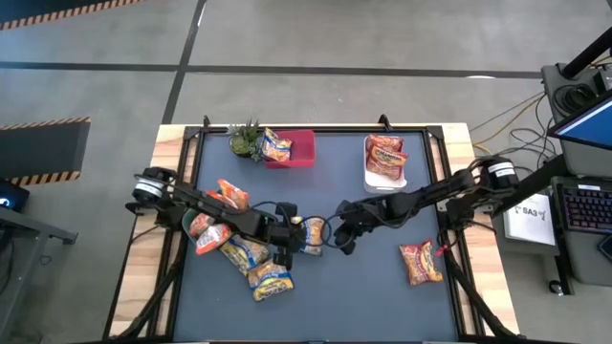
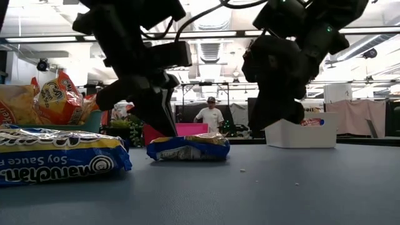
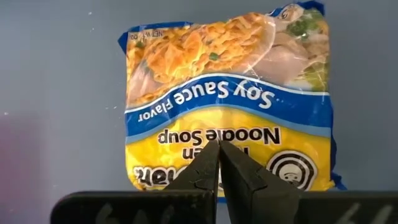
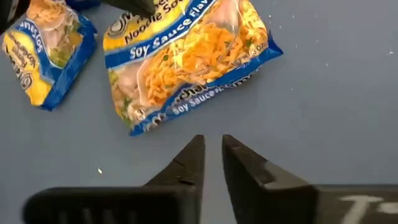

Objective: Sort Maruchan noodles
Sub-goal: Put the blue noodle pack into the red bin

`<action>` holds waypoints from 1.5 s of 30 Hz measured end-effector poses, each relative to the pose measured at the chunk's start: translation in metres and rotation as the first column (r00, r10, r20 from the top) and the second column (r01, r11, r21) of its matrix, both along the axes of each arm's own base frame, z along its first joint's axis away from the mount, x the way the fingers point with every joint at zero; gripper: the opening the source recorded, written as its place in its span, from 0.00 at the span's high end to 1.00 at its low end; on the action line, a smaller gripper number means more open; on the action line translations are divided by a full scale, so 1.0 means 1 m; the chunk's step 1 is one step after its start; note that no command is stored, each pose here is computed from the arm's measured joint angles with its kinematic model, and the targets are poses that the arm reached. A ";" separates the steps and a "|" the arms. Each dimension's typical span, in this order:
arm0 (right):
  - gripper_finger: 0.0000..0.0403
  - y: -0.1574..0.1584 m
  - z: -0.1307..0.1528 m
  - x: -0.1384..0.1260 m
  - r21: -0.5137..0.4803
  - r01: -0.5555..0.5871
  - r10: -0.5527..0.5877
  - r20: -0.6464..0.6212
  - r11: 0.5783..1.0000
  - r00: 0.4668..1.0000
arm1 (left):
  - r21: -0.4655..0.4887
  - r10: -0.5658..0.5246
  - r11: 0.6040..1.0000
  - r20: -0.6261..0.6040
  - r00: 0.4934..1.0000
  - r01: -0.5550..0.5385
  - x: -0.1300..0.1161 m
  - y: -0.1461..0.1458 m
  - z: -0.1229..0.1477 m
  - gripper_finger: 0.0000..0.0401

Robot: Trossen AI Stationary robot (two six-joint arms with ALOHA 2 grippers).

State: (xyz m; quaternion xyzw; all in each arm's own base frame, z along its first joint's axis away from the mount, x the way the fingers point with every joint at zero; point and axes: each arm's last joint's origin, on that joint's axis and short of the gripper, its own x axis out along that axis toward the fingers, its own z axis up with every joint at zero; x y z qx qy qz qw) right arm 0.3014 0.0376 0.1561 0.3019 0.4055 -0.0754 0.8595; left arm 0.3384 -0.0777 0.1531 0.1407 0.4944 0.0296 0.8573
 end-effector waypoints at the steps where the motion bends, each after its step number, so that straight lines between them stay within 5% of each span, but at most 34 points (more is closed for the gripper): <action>1: 0.87 0.000 -0.001 0.000 0.009 0.011 -0.011 -0.001 1.000 1.000 | -0.010 -0.002 1.000 0.003 1.000 0.002 0.000 0.000 -0.001 1.00; 14: 0.33 0.000 -0.027 0.027 0.143 0.126 -0.144 0.117 0.982 0.983 | -0.048 0.070 0.996 -0.011 0.998 -0.070 -0.011 0.003 -0.013 1.00; 21: 0.15 0.000 -0.036 0.034 0.189 0.151 -0.182 0.155 0.970 0.971 | -0.041 0.063 0.997 -0.063 0.996 -0.066 -0.016 0.004 -0.020 1.00; 45: 0.13 -0.006 -0.034 0.059 0.203 0.176 -0.225 0.251 0.963 0.941 | -0.074 0.108 0.991 -0.013 0.994 -0.108 -0.020 0.005 -0.030 1.00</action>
